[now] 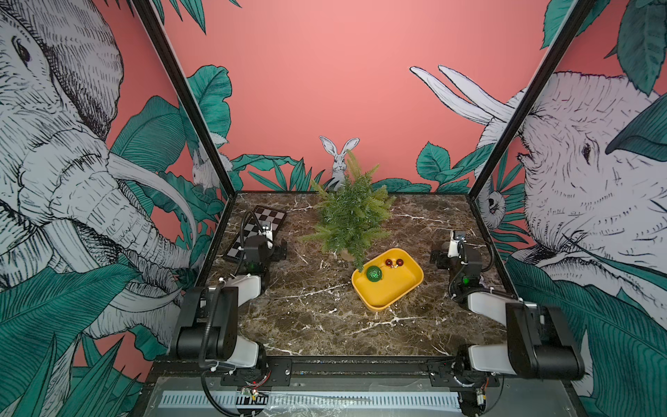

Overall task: Decorate the small christmas tree with ornaments
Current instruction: Pick up an ornament from the container.

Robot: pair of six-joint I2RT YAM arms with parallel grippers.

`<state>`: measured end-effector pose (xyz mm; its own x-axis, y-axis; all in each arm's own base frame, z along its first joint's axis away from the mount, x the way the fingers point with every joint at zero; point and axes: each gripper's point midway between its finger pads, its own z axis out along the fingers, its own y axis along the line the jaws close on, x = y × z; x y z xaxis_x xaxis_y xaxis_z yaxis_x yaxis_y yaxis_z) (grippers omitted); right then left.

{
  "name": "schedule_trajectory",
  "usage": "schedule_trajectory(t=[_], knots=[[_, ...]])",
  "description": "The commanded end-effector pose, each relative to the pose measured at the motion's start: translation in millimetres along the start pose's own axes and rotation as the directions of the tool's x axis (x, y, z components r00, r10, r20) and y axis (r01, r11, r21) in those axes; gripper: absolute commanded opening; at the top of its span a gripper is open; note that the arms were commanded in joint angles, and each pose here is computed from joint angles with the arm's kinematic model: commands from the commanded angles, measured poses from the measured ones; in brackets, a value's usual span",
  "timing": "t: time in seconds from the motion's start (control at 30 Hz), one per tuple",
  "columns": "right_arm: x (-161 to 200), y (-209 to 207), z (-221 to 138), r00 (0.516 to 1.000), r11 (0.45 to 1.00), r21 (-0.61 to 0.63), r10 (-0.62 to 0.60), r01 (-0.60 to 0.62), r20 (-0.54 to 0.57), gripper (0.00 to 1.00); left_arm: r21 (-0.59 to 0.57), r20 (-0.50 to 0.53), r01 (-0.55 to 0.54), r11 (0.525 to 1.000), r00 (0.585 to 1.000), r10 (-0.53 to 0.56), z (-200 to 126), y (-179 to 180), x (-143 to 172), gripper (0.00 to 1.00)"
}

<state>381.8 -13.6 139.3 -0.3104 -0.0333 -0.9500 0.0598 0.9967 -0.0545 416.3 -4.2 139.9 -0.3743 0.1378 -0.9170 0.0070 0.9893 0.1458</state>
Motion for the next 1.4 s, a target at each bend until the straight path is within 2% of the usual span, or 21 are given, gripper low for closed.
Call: schedule_trajectory(t=[0.0, 0.1, 0.17, 0.2, 0.27, 0.3, 0.33, 0.37, 0.43, 0.47, 0.5, 0.53, 0.63, 0.7, 0.77, 0.87, 0.93, 1.0, 1.13, 1.3, 1.37], knots=[[-15.5, 3.3, -9.8, 0.996, 0.996, -0.019, 0.089, -0.090, -0.022, 0.99, -0.015, -0.057, 0.044, 0.999, 0.997, -0.045, -12.9, 1.5, -4.0, 1.00], [-30.4, 11.5, -19.6, 0.978, 0.976, -0.067, 0.205, -0.207, -0.032, 0.99, 0.008, -0.059, 0.139, 0.990, 0.989, -0.138, -21.4, -2.9, -10.7, 1.00], [-36.4, 26.6, -26.5, 0.941, 0.932, -0.138, 0.322, -0.335, -0.108, 0.99, 0.072, -0.081, 0.276, 0.959, 0.959, -0.270, -27.1, -13.8, -15.4, 1.00], [-36.9, 30.7, -29.2, 0.901, 0.893, -0.143, 0.406, -0.426, -0.152, 0.99, 0.088, -0.099, 0.357, 0.930, 0.932, -0.348, -28.8, -17.5, -15.4, 1.00], [-30.0, 36.7, -30.5, 0.793, 0.788, -0.131, 0.569, -0.601, -0.219, 0.99, 0.069, -0.163, 0.546, 0.835, 0.832, -0.531, -28.6, -21.9, -4.6, 1.00], [-31.5, 47.2, -29.7, 0.765, 0.745, -0.188, 0.595, -0.640, -0.246, 0.99, 0.107, -0.201, 0.594, 0.797, 0.798, -0.568, -28.0, -31.0, -1.3, 1.00], [-41.6, 66.3, -29.7, 0.761, 0.696, -0.307, 0.589, -0.649, -0.272, 0.99, 0.200, -0.227, 0.620, 0.759, 0.783, -0.579, -27.4, -47.0, -4.2, 0.99], [-45.3, 81.6, -30.2, 0.752, 0.653, -0.372, 0.576, -0.659, -0.320, 0.99, 0.292, -0.251, 0.639, 0.712, 0.769, -0.588, -28.8, -63.3, -8.1, 0.93], [-41.0, 98.9, -29.8, 0.727, 0.613, -0.392, 0.566, -0.686, -0.388, 0.99, 0.344, -0.301, 0.695, 0.632, 0.719, -0.627, -32.6, -79.9, -4.8, 0.92], [-38.3, 102.7, -31.0, 0.723, 0.611, -0.387, 0.573, -0.691, -0.387, 0.99, 0.355, -0.319, 0.712, 0.605, 0.701, -0.638, -36.4, -85.4, -1.1, 0.93], [-34.2, 105.4, -33.6, 0.718, 0.610, -0.378, 0.578, -0.696, -0.388, 0.99, 0.357, -0.327, 0.721, 0.593, 0.692, -0.644, -40.0, -88.9, 2.1, 0.99], [-31.4, 111.4, -38.5, 0.729, 0.620, -0.385, 0.555, -0.684, -0.401, 0.99, 0.363, -0.332, 0.721, 0.591, 0.692, -0.641, -45.1, -92.5, 5.4, 1.00], [-20.4, 134.3, -54.0, 0.808, 0.727, -0.395, 0.376, -0.561, -0.454, 0.99, 0.415, -0.372, 0.674, 0.610, 0.738, -0.562, -66.8, -113.6, 7.7, 1.00], [-15.0, 145.2, -63.3, 0.841, 0.775, -0.405, 0.285, -0.485, -0.461, 0.97, 0.439, -0.382, 0.642, 0.628, 0.766, -0.516, -82.7, -124.4, 12.3, 1.00], [-6.6, 155.0, -68.3, 0.841, 0.786, -0.417, 0.231, -0.458, -0.489, 0.93, 0.454, -0.369, 0.631, 0.629, 0.776, -0.512, -97.3, -126.2, 16.1, 1.00], [10.7, 165.6, -72.1, 0.835, 0.805, -0.409, 0.182, -0.430, -0.519, 0.89, 0.448, -0.381, 0.649, 0.615, 0.761, -0.526, -115.4, -124.5, 28.9, 0.99], [22.9, 172.0, -74.2, 0.835, 0.844, -0.392, 0.112, -0.366, -0.539, 0.83, 0.465, -0.410, 0.653, 0.598, 0.757, -0.509, -129.5, -131.7, 37.9, 0.93], [30.8, 181.8, -76.5, 0.831, 0.859, -0.397, 0.057, -0.324, -0.553, 0.77, 0.478, -0.431, 0.642, 0.599, 0.766, -0.477, -142.1, -139.9, 46.8, 0.87], [46.6, 198.2, -80.4, 0.824, 0.894, -0.398, -0.062, -0.205, -0.563, 0.77, 0.507, -0.451, 0.585, 0.633, 0.806, -0.383, -165.3, -159.7, 64.2, 0.82], [57.0, 219.7, -85.4, 0.817, 0.900, -0.419, -0.150, -0.121, -0.556, 0.77, 0.560, -0.447, 0.550, 0.620, 0.831, -0.332, -180.8, -185.2, 71.4, 0.82], [61.0, 222.6, -85.2, 0.813, 0.908, -0.413, -0.190, -0.068, -0.551, 0.78, 0.566, -0.441, 0.530, 0.631, 0.842, -0.312, -182.0, -192.5, 72.9, 0.83]])
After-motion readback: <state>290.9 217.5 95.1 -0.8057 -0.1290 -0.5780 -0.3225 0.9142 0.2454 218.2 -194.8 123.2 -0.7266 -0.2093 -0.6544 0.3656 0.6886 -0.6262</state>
